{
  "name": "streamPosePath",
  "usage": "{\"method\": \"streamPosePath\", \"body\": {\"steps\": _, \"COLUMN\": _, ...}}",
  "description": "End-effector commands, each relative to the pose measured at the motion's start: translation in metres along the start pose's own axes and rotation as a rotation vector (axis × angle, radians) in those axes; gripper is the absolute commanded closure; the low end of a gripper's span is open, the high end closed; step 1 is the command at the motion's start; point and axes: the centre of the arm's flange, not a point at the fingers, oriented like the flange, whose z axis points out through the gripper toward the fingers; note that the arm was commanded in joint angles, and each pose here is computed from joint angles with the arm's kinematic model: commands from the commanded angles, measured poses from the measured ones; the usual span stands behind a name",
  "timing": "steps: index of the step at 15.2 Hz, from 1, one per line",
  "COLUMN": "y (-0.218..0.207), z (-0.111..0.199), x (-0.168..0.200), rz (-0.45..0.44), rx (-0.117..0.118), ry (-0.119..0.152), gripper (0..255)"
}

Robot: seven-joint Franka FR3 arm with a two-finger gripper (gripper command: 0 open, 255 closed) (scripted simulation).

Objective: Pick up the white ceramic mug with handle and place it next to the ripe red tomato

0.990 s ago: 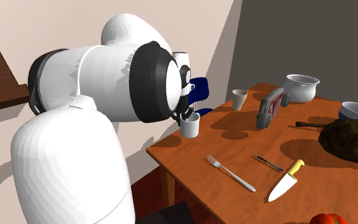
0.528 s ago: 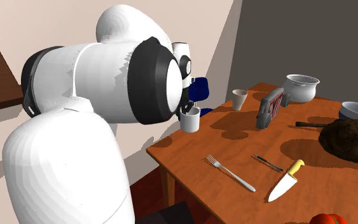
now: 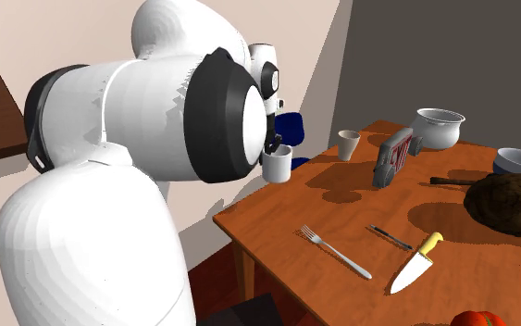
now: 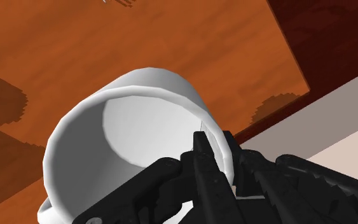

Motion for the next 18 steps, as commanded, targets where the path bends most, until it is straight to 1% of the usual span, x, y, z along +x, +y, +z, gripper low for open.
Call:
{"method": "streamPosePath", "body": {"steps": 1, "y": 0.000, "z": -0.011, "x": -0.001, "rz": 0.000, "rx": 0.000, "ry": 0.000, "gripper": 255}}
{"method": "streamPosePath", "body": {"steps": 6, "y": 0.001, "z": -0.036, "x": -0.002, "rz": 0.000, "rx": 0.000, "ry": 0.000, "gripper": 255}}
{"method": "streamPosePath", "body": {"steps": 18, "y": 0.070, "z": -0.027, "x": -0.144, "rz": 0.000, "rx": 0.000, "ry": 0.000, "gripper": 255}}
